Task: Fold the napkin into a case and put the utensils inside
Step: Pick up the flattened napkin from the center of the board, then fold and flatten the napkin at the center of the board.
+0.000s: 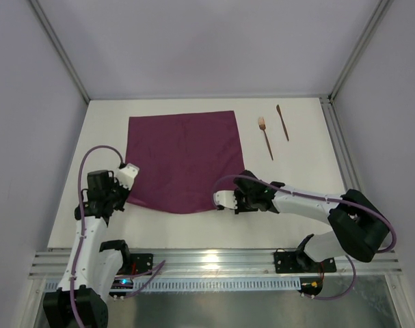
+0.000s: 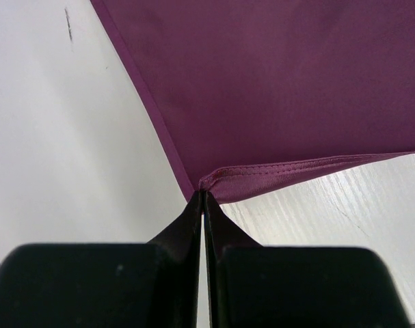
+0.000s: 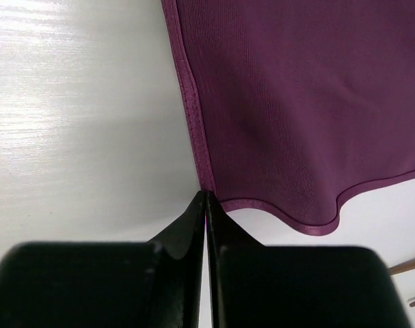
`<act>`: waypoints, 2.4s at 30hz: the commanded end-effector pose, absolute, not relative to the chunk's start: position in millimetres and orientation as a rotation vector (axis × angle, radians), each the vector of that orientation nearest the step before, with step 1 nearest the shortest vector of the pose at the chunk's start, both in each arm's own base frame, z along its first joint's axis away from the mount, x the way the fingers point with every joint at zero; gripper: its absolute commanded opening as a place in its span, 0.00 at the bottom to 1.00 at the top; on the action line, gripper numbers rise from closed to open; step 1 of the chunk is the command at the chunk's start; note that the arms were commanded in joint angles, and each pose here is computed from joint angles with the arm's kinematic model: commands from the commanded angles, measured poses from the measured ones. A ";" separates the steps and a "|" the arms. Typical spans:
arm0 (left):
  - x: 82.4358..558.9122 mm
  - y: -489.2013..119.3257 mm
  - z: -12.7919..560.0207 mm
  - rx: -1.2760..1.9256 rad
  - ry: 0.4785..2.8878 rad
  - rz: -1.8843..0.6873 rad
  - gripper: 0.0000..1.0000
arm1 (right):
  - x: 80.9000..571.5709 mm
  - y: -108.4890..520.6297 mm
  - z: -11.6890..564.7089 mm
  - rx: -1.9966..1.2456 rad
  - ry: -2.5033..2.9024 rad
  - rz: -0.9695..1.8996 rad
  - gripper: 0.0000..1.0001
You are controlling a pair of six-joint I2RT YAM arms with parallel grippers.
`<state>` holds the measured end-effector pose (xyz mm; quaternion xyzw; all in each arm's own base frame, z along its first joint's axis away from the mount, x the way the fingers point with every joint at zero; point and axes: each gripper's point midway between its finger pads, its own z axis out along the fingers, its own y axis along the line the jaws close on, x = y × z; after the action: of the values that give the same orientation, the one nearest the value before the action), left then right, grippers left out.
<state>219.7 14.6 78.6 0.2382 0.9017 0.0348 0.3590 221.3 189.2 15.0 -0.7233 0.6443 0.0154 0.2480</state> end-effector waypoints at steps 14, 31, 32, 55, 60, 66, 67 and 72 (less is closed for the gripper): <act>193.8 8.7 155.6 0.600 2.243 0.100 0.00 | 176.0 181.4 98.7 -1.879 1.705 0.123 0.04; 184.9 36.2 224.4 0.370 2.153 0.300 0.00 | 183.6 227.8 226.8 -1.385 1.487 0.322 0.04; 197.4 37.4 230.6 0.349 2.125 0.301 0.00 | 193.7 233.4 232.6 -1.355 1.476 0.313 0.04; 403.4 68.8 159.7 0.265 2.241 0.306 0.00 | 433.5 258.0 130.0 -1.169 1.857 0.258 0.04; 423.7 71.0 145.5 0.267 2.236 0.306 0.00 | 449.6 253.9 116.6 -1.195 1.901 0.204 0.04; 441.7 70.1 124.1 0.291 2.269 0.282 0.00 | 475.0 243.9 112.9 -1.159 1.929 0.202 0.04; 443.9 70.7 121.6 0.289 2.274 0.279 0.00 | 477.7 244.0 112.8 -1.157 1.933 0.200 0.04; 456.8 68.8 122.7 0.274 2.244 0.260 0.00 | 493.5 234.5 108.1 -1.146 1.967 0.181 0.04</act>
<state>428.3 68.4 90.9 0.1198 0.9200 0.1023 0.3589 478.9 237.5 92.6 -0.4574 0.7882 0.0817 0.4037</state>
